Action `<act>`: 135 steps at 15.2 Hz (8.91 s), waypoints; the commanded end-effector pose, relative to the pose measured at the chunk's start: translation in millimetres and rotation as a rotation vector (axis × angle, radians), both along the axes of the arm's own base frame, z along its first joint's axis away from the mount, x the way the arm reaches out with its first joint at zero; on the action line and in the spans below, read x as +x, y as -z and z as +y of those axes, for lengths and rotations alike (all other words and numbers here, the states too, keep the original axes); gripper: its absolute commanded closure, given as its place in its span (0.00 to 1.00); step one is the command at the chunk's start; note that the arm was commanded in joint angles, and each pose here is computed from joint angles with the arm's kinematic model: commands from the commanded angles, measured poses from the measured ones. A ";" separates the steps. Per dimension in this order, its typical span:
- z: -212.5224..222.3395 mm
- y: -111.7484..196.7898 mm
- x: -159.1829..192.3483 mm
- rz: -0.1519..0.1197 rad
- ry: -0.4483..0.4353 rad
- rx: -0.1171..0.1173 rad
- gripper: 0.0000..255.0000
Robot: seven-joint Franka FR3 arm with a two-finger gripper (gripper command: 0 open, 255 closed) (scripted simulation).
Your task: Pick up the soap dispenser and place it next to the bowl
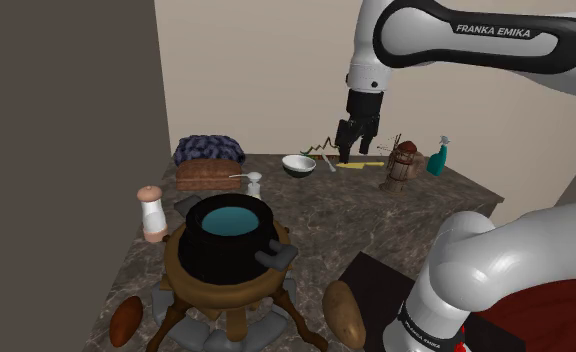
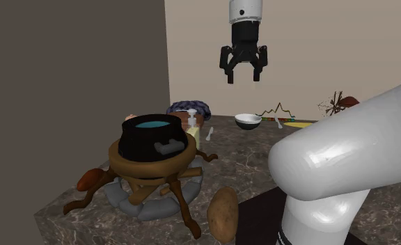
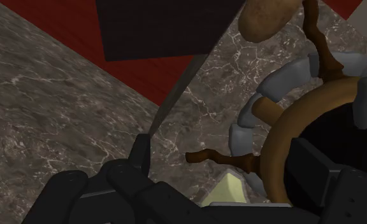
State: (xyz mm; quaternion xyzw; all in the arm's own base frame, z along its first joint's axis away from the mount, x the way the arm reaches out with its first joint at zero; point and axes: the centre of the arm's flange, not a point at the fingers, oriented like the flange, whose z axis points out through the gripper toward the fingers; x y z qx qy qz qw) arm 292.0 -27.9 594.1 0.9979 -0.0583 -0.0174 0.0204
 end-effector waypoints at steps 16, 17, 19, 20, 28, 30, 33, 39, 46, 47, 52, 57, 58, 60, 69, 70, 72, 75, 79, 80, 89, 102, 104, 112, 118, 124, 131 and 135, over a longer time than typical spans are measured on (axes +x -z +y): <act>49.5 139.4 118.0 -0.107 0.021 -0.041 0.00; 52.5 148.3 126.5 -0.114 0.023 -0.044 0.00; 58.4 165.9 143.5 -0.128 0.026 -0.049 0.00; 61.3 174.7 152.2 -0.135 0.027 -0.052 0.00; 83.2 242.6 223.5 -0.192 0.038 -0.074 0.00; 82.0 253.0 225.1 -0.192 0.038 -0.074 0.00; 80.2 268.6 227.5 -0.192 0.038 -0.074 0.00; 78.6 281.9 229.6 -0.192 0.038 -0.074 0.00; 80.8 280.7 230.8 -0.193 0.038 -0.074 1.00; 80.9 280.5 231.5 -0.192 0.038 -0.074 1.00; 81.1 280.3 231.7 -0.193 0.038 -0.074 1.00; 78.6 266.1 229.6 -0.192 0.038 -0.074 1.00; 78.6 260.8 229.6 -0.192 0.038 -0.074 1.00; 78.6 250.2 229.6 -0.192 0.038 -0.074 1.00; 78.6 202.7 229.6 -0.192 0.038 -0.074 1.00; 78.6 197.4 229.6 -0.192 0.038 -0.074 1.00; 78.6 186.9 229.6 -0.192 0.038 -0.074 1.00; 78.6 171.0 229.6 -0.192 0.038 -0.074 1.00; 78.6 149.9 229.6 -0.192 0.038 -0.074 1.00; 78.6 144.7 229.6 -0.192 0.038 -0.074 1.00; 78.6 97.1 229.6 -0.192 0.038 -0.074 1.00; 78.6 28.5 229.6 -0.192 0.038 -0.074 1.00; 78.6 17.9 229.6 -0.192 0.038 -0.074 1.00; 78.6 -24.3 229.6 -0.192 0.038 -0.074 1.00; 21.4 -1.5 252.1 -0.192 0.038 -0.074 1.00; -47.3 27.1 279.2 -0.192 0.038 -0.074 1.00; -127.5 60.4 310.8 -0.192 0.038 -0.074 1.00; -173.3 79.5 328.9 -0.192 0.038 -0.074 1.00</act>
